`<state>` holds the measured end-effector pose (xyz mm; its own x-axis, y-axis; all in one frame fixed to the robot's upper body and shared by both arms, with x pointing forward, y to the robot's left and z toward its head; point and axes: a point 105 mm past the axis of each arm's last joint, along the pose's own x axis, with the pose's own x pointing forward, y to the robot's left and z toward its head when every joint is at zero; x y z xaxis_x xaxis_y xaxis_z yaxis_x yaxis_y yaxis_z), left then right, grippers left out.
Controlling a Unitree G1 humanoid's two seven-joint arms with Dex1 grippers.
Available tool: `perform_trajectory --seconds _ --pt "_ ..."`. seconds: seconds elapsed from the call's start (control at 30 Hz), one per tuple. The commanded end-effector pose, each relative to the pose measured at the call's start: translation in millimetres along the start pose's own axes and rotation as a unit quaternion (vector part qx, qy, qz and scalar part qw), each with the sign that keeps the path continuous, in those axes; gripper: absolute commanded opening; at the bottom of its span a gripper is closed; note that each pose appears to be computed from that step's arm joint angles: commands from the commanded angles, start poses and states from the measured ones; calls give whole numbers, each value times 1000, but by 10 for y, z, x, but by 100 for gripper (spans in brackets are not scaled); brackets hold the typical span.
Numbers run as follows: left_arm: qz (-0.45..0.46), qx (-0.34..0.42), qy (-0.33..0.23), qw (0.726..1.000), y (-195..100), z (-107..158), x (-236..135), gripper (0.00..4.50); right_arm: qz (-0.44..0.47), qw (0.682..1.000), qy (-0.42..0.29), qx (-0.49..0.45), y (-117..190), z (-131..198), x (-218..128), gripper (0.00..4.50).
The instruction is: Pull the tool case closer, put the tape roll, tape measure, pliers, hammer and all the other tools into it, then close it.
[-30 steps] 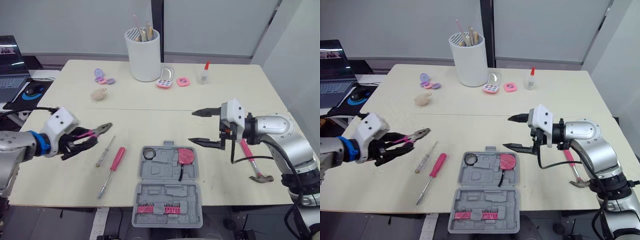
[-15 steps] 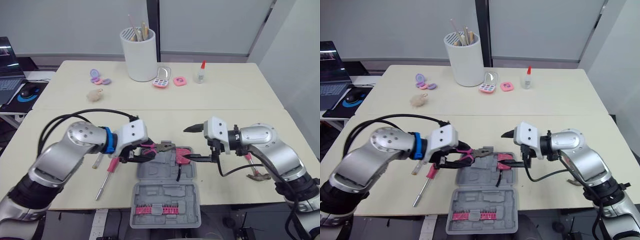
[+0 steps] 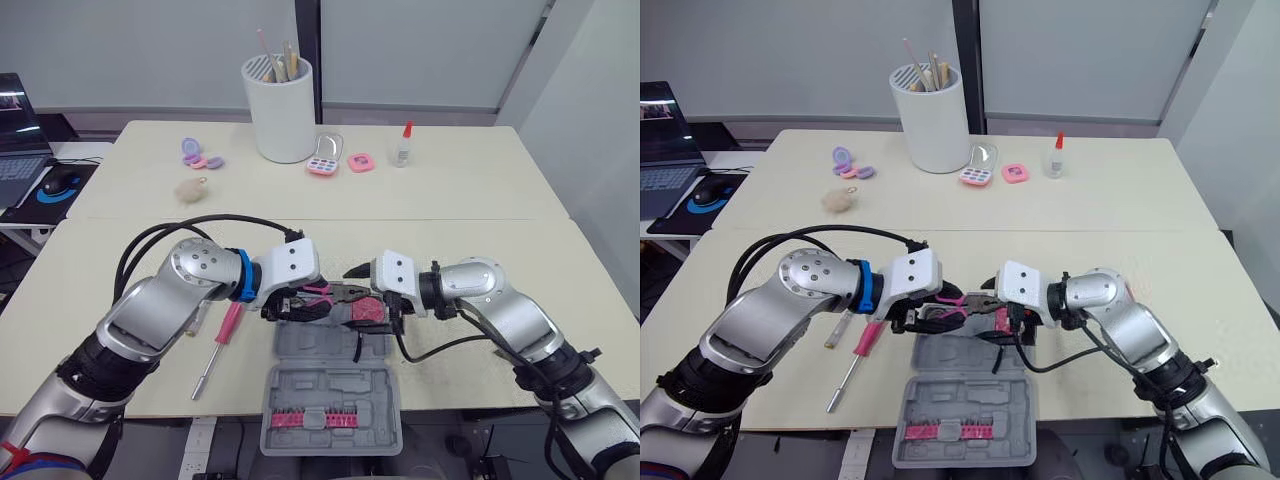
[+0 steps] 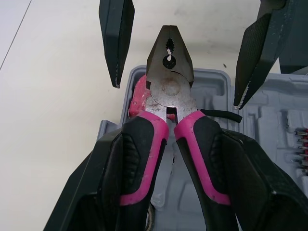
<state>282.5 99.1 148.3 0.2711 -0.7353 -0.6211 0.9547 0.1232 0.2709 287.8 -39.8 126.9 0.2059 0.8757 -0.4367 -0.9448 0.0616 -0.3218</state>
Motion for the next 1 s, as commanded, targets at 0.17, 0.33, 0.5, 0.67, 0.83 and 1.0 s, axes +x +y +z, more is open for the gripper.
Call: perform_trajectory --seconds 0.17,0.33,0.5,0.67,0.83,1.0 --pt "1 30 -9 1000 -12 78 -3 252 1 999 -24 -34 -32 160 26 326" --pt "-3 28 -10 1000 -33 69 7 252 10 999 -27 -44 3 175 45 193" --pt "-5 27 -8 1000 -52 37 16 252 18 998 -31 -53 9 237 42 127" --pt "-1 26 -11 1000 -50 18 13 252 23 998 -33 -56 1 264 25 127" --pt "7 28 -57 998 -46 67 -93 347 24 998 -25 -60 -31 254 -24 127" --pt "21 22 -90 996 -32 -8 -380 450 22 998 -10 -61 -55 220 -61 127"
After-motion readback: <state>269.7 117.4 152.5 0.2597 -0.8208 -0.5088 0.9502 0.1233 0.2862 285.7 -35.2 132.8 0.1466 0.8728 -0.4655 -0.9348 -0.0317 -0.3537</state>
